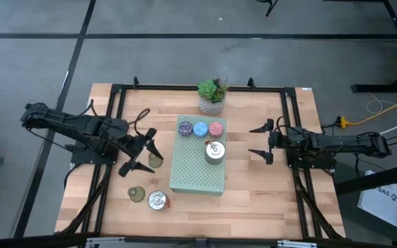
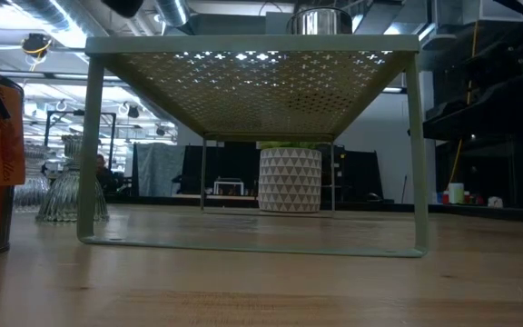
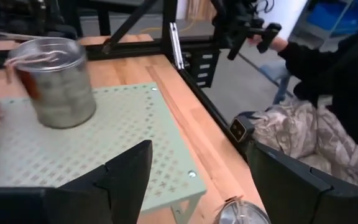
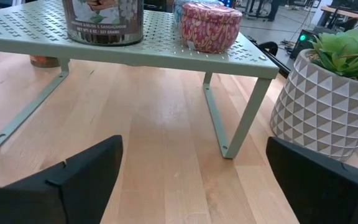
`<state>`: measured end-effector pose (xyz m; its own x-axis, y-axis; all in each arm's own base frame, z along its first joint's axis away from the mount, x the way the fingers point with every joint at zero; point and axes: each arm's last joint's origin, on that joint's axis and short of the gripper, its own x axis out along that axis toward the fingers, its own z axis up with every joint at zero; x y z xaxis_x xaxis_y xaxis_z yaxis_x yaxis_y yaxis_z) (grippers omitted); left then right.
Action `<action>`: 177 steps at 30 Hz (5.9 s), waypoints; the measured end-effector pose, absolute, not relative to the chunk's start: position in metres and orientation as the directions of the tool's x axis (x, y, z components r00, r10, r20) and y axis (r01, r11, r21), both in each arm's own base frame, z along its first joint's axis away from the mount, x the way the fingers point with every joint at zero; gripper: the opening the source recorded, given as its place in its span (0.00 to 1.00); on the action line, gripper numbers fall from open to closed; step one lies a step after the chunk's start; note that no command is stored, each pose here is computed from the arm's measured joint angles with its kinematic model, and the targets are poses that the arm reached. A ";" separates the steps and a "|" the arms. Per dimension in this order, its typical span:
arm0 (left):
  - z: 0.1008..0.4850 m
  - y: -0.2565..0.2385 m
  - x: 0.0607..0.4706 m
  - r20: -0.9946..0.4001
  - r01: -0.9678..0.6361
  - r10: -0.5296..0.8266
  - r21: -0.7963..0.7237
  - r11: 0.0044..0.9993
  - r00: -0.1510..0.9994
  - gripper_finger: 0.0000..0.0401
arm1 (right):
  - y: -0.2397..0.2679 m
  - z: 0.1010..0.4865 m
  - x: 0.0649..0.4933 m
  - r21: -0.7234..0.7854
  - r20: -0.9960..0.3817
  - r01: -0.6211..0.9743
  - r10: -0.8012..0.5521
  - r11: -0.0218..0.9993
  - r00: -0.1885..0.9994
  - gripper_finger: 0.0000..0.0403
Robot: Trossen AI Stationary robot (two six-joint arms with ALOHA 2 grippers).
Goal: Pick & Place candle stick holders
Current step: Put the silver scented candle on the shelf
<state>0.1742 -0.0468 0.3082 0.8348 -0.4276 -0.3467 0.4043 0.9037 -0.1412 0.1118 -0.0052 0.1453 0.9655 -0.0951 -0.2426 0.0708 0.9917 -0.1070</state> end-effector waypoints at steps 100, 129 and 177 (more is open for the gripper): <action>0.251 -0.178 0.226 -0.928 -0.583 -0.059 -0.279 0.763 0.368 0.97 | -0.005 0.145 0.112 -0.108 -0.242 0.072 -0.096 0.992 0.965 0.99; 0.221 -0.198 0.243 -0.942 -0.491 -0.139 -0.281 0.824 0.306 1.00 | -0.005 0.145 0.112 -0.108 -0.242 0.071 -0.096 0.992 0.965 0.99; 0.223 -0.202 0.249 -0.914 -0.357 -0.150 -0.294 0.887 0.378 1.00 | -0.005 0.145 0.112 -0.108 -0.242 0.072 -0.096 0.992 0.965 0.99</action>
<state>0.2488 -0.2016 0.2232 0.3778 -0.1504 -0.9136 -0.3569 0.8868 -0.2936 0.1118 -0.0052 0.1455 0.9654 -0.0963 -0.2424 0.0718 0.9916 -0.1076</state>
